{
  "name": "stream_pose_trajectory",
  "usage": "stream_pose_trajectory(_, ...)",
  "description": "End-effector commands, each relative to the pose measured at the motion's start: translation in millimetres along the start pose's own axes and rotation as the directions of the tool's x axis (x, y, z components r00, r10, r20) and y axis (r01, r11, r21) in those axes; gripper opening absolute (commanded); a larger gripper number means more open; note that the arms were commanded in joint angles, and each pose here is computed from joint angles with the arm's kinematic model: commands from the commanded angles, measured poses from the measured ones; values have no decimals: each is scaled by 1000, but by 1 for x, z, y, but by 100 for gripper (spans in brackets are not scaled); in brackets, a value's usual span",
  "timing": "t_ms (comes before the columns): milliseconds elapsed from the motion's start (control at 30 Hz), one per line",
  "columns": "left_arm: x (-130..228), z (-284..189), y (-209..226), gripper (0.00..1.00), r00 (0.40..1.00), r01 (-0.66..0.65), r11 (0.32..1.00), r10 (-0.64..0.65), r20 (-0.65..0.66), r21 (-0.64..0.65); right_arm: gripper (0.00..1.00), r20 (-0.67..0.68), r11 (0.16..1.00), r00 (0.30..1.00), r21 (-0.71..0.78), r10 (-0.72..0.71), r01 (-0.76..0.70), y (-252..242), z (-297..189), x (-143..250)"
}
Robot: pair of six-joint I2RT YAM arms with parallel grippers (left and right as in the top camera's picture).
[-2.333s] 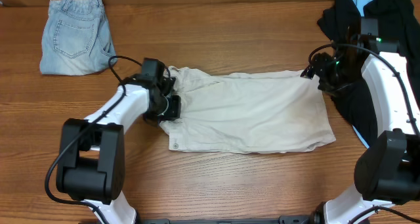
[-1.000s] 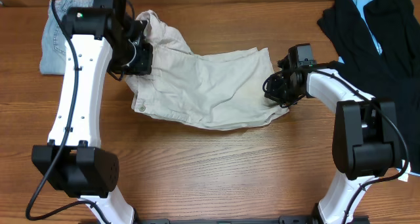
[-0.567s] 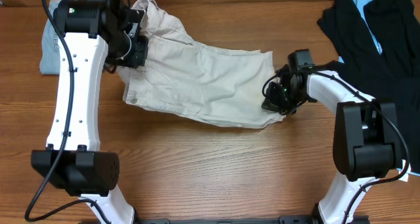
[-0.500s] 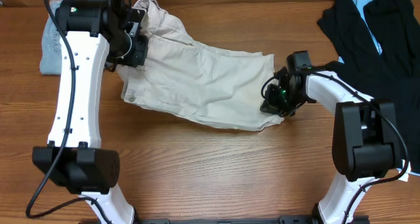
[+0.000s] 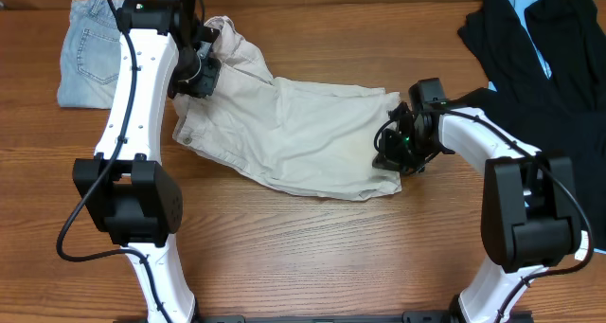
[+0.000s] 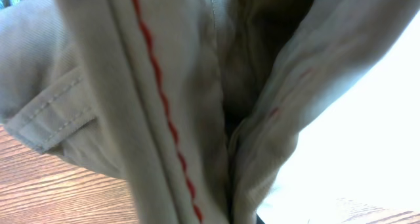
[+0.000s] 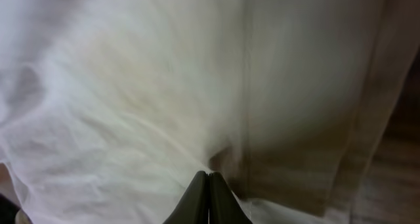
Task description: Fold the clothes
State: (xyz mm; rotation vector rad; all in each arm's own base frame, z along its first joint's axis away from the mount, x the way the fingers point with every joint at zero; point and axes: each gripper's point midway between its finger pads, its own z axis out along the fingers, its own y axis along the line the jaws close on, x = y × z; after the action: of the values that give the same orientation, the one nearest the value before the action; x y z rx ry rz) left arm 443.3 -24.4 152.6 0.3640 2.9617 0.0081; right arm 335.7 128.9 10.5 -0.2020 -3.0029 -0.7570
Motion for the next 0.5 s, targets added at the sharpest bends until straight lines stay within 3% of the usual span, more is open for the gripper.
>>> stream_pose_trajectory(0, -10, -21, 5, 4, 998, -6, 1000, 8, 61, -29, 4, 77, 998, 996, 39, -47, 44, 0, -9, -14)
stream_pose_trajectory(233, -11, -36, 5, 4, 997, 14, 999, -11, 78, -31, 4, 146, 986, 989, 164, -34, 10, -24, -5, -32)
stream_pose_trajectory(467, -13, -52, -3, 4, 995, 7, 1000, -7, 101, 5, 4, 161, 984, 987, 175, -12, -17, -33, 10, -42)
